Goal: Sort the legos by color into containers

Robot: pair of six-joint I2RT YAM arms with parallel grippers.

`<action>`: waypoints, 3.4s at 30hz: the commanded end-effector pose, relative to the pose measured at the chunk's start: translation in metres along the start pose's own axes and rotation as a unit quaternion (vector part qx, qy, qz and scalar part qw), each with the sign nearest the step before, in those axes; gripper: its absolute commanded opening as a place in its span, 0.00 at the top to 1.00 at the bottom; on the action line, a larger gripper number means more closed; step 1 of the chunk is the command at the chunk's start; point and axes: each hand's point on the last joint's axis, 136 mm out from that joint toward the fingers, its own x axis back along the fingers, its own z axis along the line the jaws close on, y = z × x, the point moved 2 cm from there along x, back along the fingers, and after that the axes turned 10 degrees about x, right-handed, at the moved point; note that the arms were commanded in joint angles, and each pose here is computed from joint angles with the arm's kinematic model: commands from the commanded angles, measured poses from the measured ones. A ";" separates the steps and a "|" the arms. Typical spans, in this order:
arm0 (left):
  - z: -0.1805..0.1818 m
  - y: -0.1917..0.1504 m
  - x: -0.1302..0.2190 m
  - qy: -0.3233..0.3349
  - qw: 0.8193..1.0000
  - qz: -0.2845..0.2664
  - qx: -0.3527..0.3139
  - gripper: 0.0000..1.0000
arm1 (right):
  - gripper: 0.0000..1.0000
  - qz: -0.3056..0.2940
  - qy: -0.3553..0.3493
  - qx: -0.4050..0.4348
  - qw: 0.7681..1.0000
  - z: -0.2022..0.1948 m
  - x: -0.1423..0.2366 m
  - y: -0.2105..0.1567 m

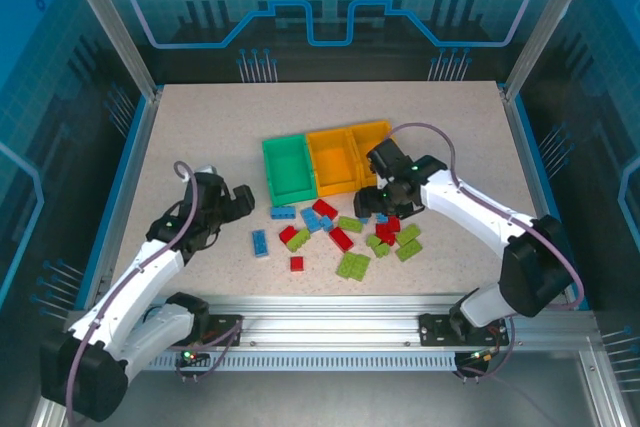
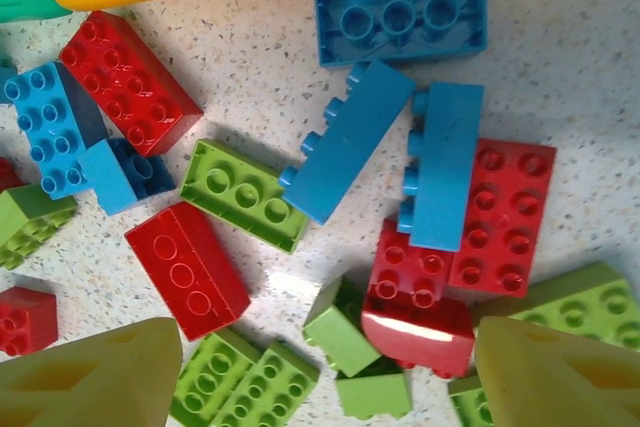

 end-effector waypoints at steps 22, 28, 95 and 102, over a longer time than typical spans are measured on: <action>0.017 -0.041 -0.013 0.050 0.997 0.055 0.005 0.01 | 0.52 0.106 -0.072 -0.060 0.990 0.008 -0.073 0.016; 0.013 -0.042 -0.012 0.043 0.998 0.055 0.002 0.01 | 0.57 0.121 -0.078 -0.065 0.987 0.004 -0.082 0.008; -0.084 -0.157 -0.003 0.123 0.970 0.181 0.102 0.01 | 0.33 0.002 0.017 0.002 1.000 -0.066 -0.053 0.145; -0.081 -0.159 -0.012 0.147 0.967 0.164 0.129 0.01 | 0.21 -0.033 0.039 0.006 0.999 -0.056 -0.031 0.146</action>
